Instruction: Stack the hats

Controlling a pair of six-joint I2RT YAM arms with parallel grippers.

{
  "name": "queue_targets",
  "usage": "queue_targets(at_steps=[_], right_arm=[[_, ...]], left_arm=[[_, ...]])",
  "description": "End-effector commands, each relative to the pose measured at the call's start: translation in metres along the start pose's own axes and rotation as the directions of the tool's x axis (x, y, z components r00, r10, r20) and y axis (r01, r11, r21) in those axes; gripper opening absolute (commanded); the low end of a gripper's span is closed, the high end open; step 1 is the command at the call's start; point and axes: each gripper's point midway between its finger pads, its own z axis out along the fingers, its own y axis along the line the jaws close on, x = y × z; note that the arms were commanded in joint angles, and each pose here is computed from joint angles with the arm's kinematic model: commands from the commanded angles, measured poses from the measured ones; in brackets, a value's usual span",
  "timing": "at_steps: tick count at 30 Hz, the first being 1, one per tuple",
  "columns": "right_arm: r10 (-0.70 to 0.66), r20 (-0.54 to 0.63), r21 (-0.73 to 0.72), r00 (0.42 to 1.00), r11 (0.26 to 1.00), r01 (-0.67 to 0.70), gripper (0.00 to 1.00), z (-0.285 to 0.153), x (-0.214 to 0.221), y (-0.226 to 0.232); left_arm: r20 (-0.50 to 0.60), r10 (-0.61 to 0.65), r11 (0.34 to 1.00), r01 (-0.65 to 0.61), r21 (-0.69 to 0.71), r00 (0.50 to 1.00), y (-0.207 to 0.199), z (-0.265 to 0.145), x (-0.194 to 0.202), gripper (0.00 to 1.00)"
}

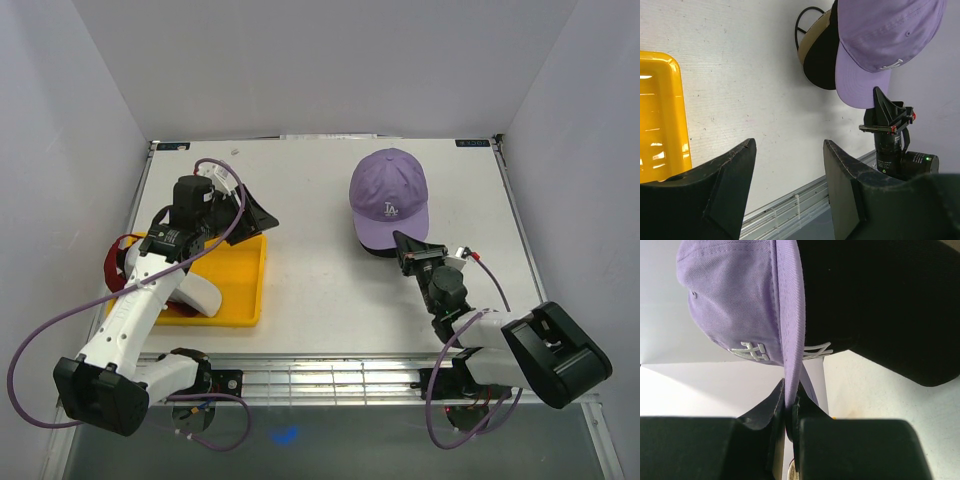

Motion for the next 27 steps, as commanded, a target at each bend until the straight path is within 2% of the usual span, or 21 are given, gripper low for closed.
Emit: queue_targets(at_steps=[1,7,8,13,27], right_arm=[[-0.109,-0.023,0.289,0.994,0.951,0.111,0.08,-0.026,-0.007,-0.095],[-0.108,-0.027,0.325,0.994,0.939,0.111,0.08,-0.028,-0.007,-0.108],[-0.111,-0.031,0.36,0.993,0.926,0.114,0.08,-0.04,-0.011,-0.123],[-0.079,-0.034,0.391,0.996,0.916,0.086,0.08,-0.049,-0.011,-0.137],[-0.098,-0.039,0.442,0.994,0.891,0.105,0.08,-0.064,-0.017,-0.156]], left_arm=[[0.019,0.024,1.0,-0.025,0.01,1.0,-0.002,-0.002,-0.002,0.66],[0.014,0.026,1.0,-0.026,0.002,1.0,0.001,0.0,0.0,0.66],[0.015,0.026,1.0,-0.026,0.001,1.0,0.002,0.0,0.0,0.66],[0.012,0.03,1.0,-0.03,-0.005,0.999,0.004,0.0,0.002,0.66],[0.008,0.035,0.999,-0.034,-0.021,0.999,0.009,0.001,0.004,0.66]])
